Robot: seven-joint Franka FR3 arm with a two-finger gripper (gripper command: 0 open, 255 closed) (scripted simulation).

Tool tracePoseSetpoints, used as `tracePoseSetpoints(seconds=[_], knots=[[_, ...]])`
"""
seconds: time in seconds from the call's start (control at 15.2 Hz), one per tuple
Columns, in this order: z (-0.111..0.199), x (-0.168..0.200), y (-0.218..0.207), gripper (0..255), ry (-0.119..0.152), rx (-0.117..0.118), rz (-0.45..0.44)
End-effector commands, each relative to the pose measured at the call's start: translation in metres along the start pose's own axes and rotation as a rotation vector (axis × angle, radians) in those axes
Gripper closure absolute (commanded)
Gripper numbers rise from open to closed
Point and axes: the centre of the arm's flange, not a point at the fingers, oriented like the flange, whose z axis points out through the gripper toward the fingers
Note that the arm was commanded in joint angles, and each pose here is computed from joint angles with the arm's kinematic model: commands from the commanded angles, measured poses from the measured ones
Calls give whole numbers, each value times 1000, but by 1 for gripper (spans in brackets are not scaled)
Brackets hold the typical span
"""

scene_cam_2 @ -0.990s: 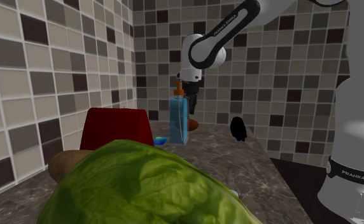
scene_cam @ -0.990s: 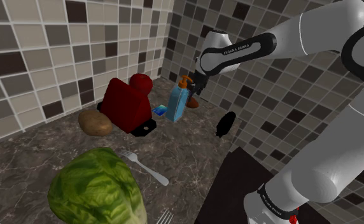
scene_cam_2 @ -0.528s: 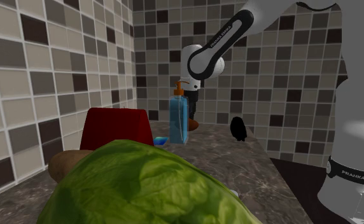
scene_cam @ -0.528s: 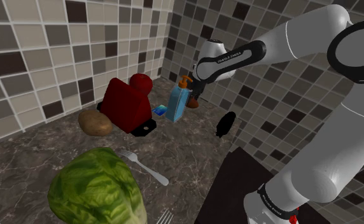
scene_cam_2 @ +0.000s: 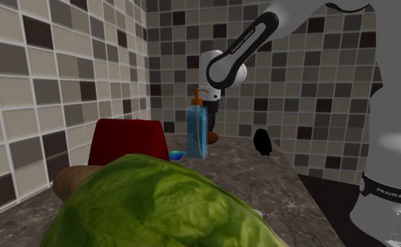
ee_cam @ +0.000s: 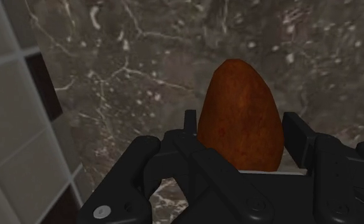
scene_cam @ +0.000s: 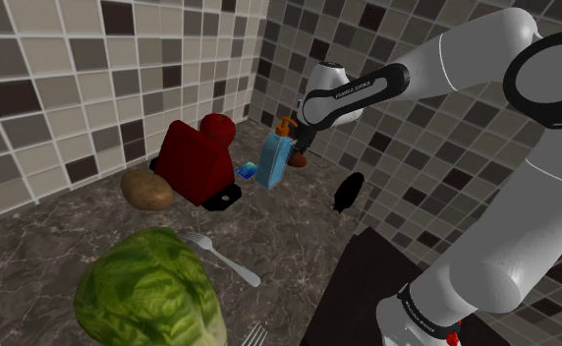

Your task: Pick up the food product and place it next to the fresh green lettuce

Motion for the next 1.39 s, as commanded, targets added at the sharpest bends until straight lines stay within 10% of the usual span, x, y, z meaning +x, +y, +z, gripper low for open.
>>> tracePoseSetpoints(seconds=[0.0,1.32], knots=[[0,0,0,255,-1,0,0],[-63,4,4,255,-1,0,0]])
